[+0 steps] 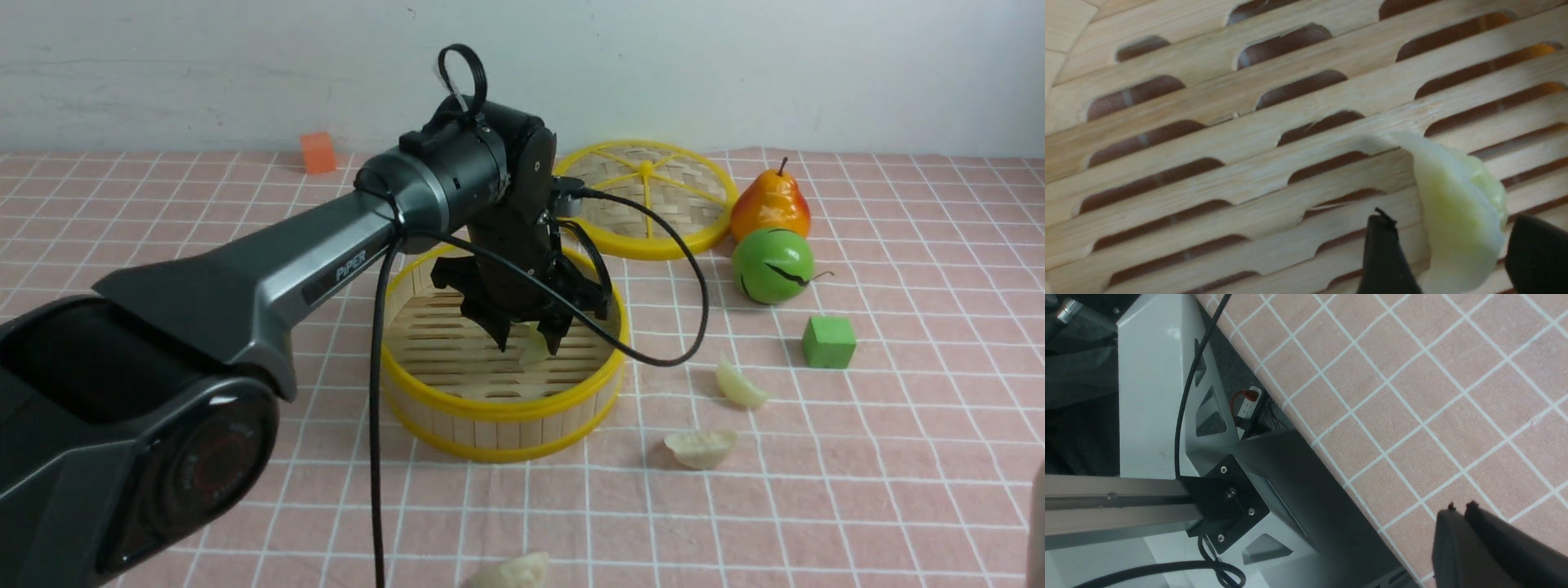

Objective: Put the dumplings into the steamer on the table with the pink tablecloth.
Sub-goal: 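Place the dumpling into the bamboo steamer basket with the left gripper, then reach for and grasp a dumpling on the table with the left gripper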

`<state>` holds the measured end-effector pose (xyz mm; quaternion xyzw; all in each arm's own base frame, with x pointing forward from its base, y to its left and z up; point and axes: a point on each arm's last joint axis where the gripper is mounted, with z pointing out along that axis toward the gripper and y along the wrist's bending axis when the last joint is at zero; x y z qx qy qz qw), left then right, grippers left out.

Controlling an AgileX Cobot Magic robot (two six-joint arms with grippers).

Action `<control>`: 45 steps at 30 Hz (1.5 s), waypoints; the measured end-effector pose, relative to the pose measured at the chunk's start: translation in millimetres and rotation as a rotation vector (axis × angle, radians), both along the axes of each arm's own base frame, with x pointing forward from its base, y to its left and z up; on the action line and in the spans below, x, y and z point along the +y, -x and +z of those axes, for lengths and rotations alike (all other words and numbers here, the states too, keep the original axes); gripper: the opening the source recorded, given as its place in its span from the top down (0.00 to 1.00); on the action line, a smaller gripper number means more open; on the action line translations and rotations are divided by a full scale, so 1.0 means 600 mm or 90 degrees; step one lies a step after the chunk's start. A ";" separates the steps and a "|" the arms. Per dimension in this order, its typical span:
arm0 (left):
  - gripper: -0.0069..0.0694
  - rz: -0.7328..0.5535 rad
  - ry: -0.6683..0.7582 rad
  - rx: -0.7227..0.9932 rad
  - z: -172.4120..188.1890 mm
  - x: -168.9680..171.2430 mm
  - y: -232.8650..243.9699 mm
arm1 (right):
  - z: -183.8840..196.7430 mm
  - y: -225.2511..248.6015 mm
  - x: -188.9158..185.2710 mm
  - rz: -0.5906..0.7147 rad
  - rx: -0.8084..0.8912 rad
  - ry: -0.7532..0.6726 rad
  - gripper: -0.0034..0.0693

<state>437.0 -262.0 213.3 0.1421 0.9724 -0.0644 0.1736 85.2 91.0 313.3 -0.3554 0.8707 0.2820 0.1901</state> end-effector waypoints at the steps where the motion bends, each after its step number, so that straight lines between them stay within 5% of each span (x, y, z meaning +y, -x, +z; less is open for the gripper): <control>1: 0.29 -0.001 -0.004 0.000 0.030 0.007 0.010 | 0.002 0.003 -0.003 -0.001 -0.011 0.001 0.91; 8: 0.24 -0.067 0.013 -0.066 0.183 0.032 0.080 | 0.004 0.001 -0.004 -0.002 -0.039 -0.001 0.91; 11: 0.24 -0.186 -0.005 -0.078 0.226 0.023 0.167 | 0.006 -0.004 -0.003 0.004 -0.070 -0.004 0.91; 14: 0.24 -0.278 -0.033 -0.052 0.217 0.013 0.231 | 0.006 -0.004 -0.003 0.012 -0.078 -0.001 0.90; 19: 0.24 -0.392 -0.114 0.069 0.118 0.016 0.292 | 0.006 -0.004 -0.003 0.027 -0.088 0.004 0.90; 34: 0.24 -0.478 -0.123 0.070 -0.032 -0.001 0.279 | -0.001 -0.003 -0.004 0.029 -0.084 0.007 0.87; 38: 0.31 -0.478 -0.136 0.103 -0.076 -0.007 0.273 | -0.006 -0.003 -0.005 0.029 -0.081 0.016 0.87; 41: 0.51 -0.470 -0.141 0.107 -0.085 -0.008 0.271 | -0.006 -0.004 -0.006 0.029 -0.083 0.020 0.86; 45: 0.61 -0.463 -0.138 0.107 -0.070 -0.007 0.272 | -0.007 -0.004 -0.006 0.029 -0.085 0.023 0.85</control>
